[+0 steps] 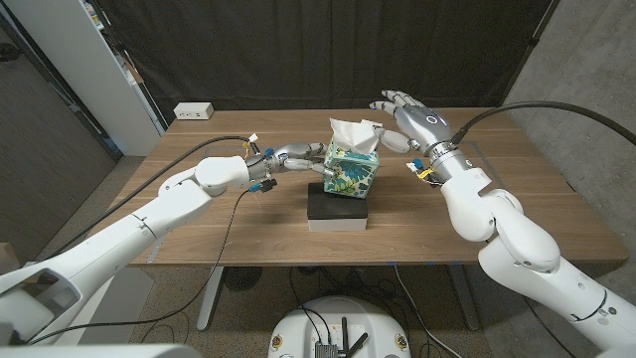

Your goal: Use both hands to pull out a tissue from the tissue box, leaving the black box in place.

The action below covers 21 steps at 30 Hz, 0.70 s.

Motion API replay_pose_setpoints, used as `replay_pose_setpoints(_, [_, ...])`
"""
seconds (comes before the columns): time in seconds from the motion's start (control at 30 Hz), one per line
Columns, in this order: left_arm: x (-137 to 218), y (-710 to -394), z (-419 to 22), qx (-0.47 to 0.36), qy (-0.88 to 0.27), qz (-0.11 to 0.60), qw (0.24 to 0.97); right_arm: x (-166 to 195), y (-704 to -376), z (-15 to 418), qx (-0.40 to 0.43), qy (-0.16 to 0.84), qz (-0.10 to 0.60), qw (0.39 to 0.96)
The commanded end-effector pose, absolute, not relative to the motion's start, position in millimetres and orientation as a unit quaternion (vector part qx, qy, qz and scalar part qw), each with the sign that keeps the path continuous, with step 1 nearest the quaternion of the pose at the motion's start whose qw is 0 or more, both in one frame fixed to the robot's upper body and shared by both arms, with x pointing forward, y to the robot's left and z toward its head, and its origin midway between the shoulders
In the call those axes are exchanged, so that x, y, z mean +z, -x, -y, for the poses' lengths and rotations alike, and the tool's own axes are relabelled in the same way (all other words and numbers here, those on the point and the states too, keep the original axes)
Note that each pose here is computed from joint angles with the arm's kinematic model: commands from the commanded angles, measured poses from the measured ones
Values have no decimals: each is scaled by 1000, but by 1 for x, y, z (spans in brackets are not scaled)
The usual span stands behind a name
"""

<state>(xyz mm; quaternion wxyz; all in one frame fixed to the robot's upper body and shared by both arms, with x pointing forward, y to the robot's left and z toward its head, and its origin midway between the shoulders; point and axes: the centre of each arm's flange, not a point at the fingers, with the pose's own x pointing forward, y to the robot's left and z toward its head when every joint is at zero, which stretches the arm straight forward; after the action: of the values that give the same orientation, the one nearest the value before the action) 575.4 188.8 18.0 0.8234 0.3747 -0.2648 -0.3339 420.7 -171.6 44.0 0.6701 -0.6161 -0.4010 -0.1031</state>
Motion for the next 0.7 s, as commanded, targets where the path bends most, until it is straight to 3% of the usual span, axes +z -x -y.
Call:
replay_pose_setpoints(0.03, [19, -576, -188, -334, -375, 264, 823, 52, -426, 166, -62, 643, 381, 662])
replay_pose_setpoints(0.7, [19, -578, -189, -331, -375, 260, 826, 55, -427, 159, -23, 678, 367, 637])
